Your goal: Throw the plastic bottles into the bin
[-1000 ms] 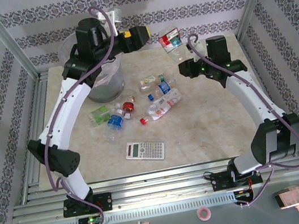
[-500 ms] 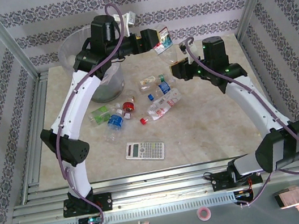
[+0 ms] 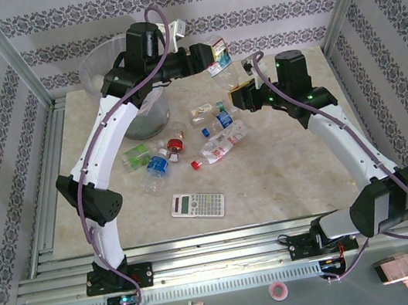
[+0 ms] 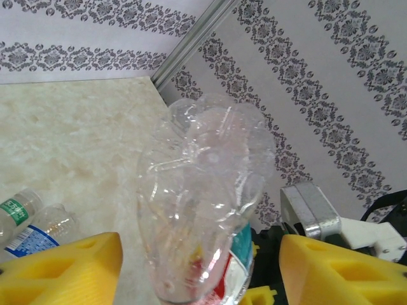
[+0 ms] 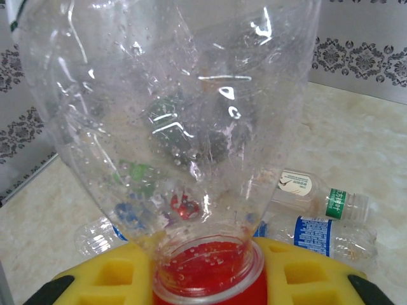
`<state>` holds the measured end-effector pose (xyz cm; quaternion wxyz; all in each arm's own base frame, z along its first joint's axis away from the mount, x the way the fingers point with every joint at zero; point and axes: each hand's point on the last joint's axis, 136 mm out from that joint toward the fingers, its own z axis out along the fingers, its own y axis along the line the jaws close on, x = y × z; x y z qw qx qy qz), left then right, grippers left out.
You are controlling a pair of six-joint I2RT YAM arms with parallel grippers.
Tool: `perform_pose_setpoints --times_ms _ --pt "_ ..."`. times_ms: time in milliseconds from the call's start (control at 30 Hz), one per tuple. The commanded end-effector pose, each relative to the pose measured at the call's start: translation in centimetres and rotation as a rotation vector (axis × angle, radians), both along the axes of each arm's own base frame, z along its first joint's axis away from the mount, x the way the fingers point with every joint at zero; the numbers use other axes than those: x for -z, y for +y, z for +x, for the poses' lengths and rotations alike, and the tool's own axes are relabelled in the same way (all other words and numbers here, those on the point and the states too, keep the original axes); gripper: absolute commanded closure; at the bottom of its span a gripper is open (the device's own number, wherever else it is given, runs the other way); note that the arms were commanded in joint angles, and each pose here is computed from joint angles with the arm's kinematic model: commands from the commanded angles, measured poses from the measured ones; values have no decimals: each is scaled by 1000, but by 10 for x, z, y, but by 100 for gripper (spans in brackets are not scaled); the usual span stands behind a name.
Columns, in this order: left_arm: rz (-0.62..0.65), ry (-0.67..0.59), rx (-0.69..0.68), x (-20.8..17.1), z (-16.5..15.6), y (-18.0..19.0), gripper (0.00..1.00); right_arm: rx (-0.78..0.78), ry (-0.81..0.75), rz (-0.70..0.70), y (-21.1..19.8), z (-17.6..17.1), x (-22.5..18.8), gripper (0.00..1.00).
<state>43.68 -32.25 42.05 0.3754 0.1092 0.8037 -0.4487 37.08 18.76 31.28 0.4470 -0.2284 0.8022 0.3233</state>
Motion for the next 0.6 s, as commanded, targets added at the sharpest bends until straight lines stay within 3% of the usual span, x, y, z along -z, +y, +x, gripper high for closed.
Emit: perform_pose_setpoints --times_ms 0,300,400,567 --pt "-1 -5 -2 -5 -2 -4 39 -78 -53 19 11 -16 -14 89" --pt "6 -9 -16 -5 0 -2 55 -124 -40 30 18 -25 -12 89" --pt "12 -9 -22 -4 0 -1 64 -128 -37 29 18 -26 -11 88" --pt "26 -19 -28 -6 -3 2 73 -130 -41 29 18 -27 -12 80"
